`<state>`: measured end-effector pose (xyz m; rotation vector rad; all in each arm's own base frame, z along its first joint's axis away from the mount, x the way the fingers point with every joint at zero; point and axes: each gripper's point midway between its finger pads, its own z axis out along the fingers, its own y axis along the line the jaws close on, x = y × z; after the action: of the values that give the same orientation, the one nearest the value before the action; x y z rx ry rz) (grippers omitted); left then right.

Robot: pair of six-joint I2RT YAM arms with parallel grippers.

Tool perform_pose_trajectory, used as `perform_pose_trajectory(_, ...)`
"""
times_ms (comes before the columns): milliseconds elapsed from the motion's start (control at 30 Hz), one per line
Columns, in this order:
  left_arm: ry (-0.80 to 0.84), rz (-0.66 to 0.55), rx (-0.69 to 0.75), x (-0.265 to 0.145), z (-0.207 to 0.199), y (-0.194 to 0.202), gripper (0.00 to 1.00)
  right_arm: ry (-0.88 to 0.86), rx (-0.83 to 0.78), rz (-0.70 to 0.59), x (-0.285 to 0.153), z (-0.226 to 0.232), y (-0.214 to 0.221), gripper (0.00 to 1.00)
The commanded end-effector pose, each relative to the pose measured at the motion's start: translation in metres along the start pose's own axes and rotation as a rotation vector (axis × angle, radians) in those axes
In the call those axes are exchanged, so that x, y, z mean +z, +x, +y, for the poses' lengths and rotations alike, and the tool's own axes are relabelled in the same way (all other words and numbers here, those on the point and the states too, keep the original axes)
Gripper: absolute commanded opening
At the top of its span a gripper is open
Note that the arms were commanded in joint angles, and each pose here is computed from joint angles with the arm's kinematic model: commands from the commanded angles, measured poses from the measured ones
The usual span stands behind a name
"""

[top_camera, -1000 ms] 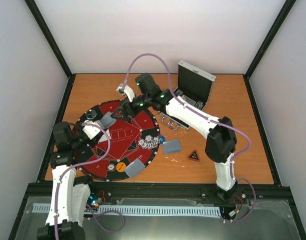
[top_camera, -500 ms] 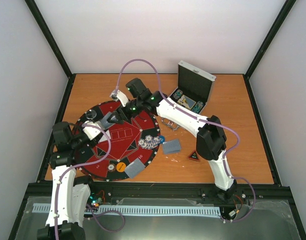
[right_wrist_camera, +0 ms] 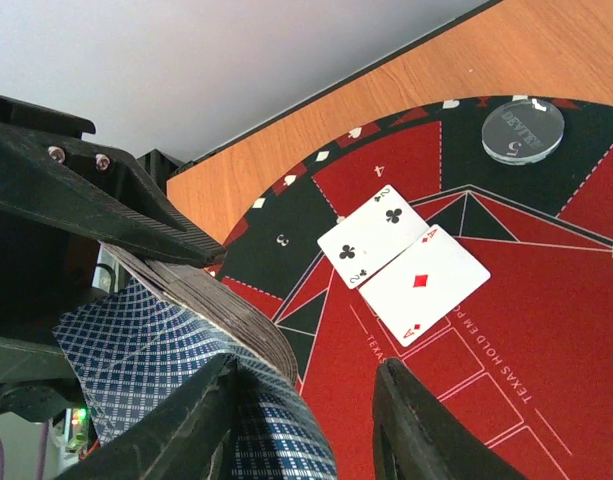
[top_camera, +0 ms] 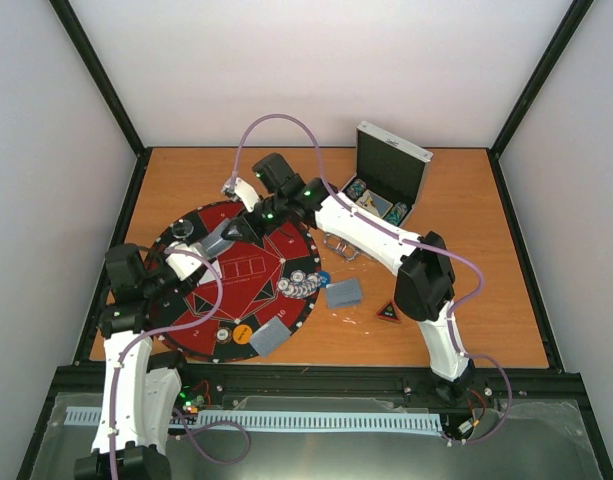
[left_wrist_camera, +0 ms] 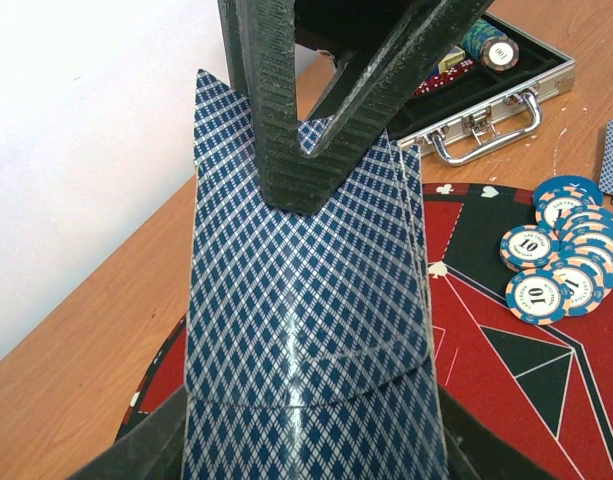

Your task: Distribute texas hold em gaming equipment

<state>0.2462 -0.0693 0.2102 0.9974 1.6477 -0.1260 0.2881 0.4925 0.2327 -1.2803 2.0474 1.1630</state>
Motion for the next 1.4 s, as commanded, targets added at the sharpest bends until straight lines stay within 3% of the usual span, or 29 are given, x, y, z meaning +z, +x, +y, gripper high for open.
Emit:
perform_pose_trajectory(0, -0.015, -0.06, 0.069, -0.006, 0.006, -0.021, 0.39, 0.038, -0.024, -0.014, -0.02, 0.002, -0.011, 0.37)
perform_pose_trajectory(167, -0.017, -0.055, 0.067, -0.006, 0.006, -0.02, 0.4, 0.052, -0.032, -0.01, -0.025, 0.003, -0.011, 0.32)
perform_pose_trajectory(300, -0.016, -0.055, 0.064, -0.006, 0.006, -0.02, 0.4, 0.058, -0.037, -0.011, -0.027, 0.004, -0.013, 0.14)
perform_pose_trajectory(433, -0.021, -0.048, 0.061, -0.006, 0.007, -0.019, 0.4, 0.079, -0.044, -0.001, -0.031, 0.003, -0.012, 0.03)
perform_pose_trajectory(633, -0.081, -0.002, -0.06, -0.004, 0.021, -0.01, 0.39, 0.156, -0.06, -0.004, -0.049, -0.005, -0.016, 0.03)
perform_pose_trajectory(833, -0.139, 0.043, -0.223, -0.002, 0.03, 0.005, 0.39, 0.284, -0.112, -0.086, -0.095, -0.015, -0.04, 0.03)
perform_pose_trajectory(1067, -0.409, 0.096, -0.461, -0.01, 0.07, 0.031, 0.39, 0.708, -0.264, -0.144, -0.128, -0.078, -0.049, 0.03)
perform_pose_trajectory(1167, -0.525, 0.099, -0.509, -0.019, 0.086, 0.038, 0.38, 0.825, -0.406, -0.127, -0.104, -0.102, -0.039, 0.03)
perform_pose_trajectory(1367, -0.7, 0.085, -0.565, -0.038, 0.111, 0.039, 0.37, 0.828, -0.691, -0.011, 0.0, -0.115, -0.01, 0.03)
